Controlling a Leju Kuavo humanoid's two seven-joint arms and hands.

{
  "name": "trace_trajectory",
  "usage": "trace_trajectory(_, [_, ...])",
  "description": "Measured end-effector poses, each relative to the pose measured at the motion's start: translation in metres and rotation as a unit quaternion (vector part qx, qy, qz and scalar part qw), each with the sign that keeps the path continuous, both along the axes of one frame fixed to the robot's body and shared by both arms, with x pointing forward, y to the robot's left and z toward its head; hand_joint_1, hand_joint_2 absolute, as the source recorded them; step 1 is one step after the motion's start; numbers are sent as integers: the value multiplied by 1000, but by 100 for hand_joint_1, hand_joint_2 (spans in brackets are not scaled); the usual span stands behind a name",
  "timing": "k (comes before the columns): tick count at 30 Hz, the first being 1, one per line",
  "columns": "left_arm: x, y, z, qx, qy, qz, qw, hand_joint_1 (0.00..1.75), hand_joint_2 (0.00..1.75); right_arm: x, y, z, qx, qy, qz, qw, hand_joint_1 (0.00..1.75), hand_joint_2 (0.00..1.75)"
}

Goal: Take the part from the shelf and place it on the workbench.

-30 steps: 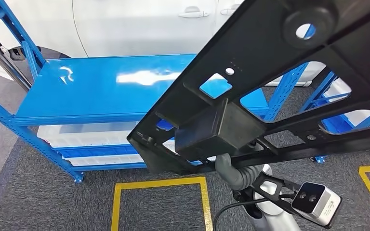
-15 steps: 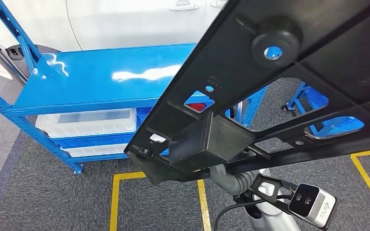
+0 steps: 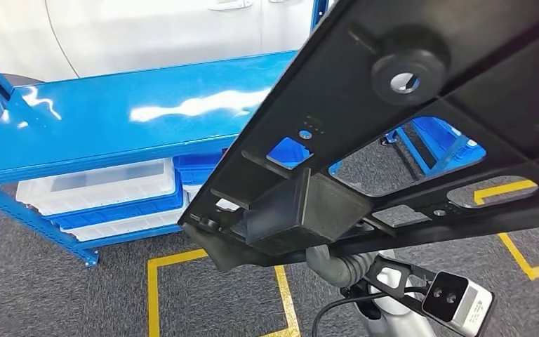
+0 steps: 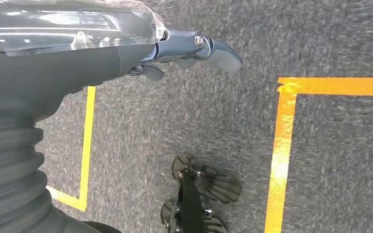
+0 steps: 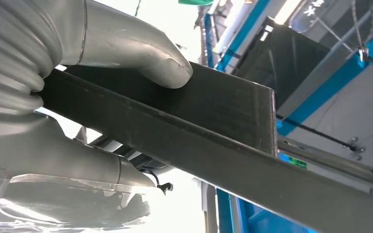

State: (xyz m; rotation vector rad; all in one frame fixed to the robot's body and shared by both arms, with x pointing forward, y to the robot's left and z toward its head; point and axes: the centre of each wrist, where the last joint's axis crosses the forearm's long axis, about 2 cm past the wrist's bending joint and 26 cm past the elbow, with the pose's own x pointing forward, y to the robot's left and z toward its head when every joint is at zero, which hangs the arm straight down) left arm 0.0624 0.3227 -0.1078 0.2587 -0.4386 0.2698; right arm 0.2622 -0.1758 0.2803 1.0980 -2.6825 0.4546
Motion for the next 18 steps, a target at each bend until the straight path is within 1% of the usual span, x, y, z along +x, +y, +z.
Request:
trace_trajectory(5, [-1,-5,0,-1,2,-16,1000,0,175,-1,-3,-2,-7,-2,-12,1000,143,175])
trace_trajectory(9, [0,-12,-1,3,3,-37,999,0,175,-14,-10,-5,-6,-5,-19,1000,143,175])
trace_trajectory(13, [-2,-14,-1,10,5,-46,999,0,175,-26,-15,-7,-8,-10,-19,1000,143,175])
trace_trajectory(18, [-5,-16,-1,16,16,-62,998,0,175,-35,-17,-7,-6,-13,-31,999,143,175])
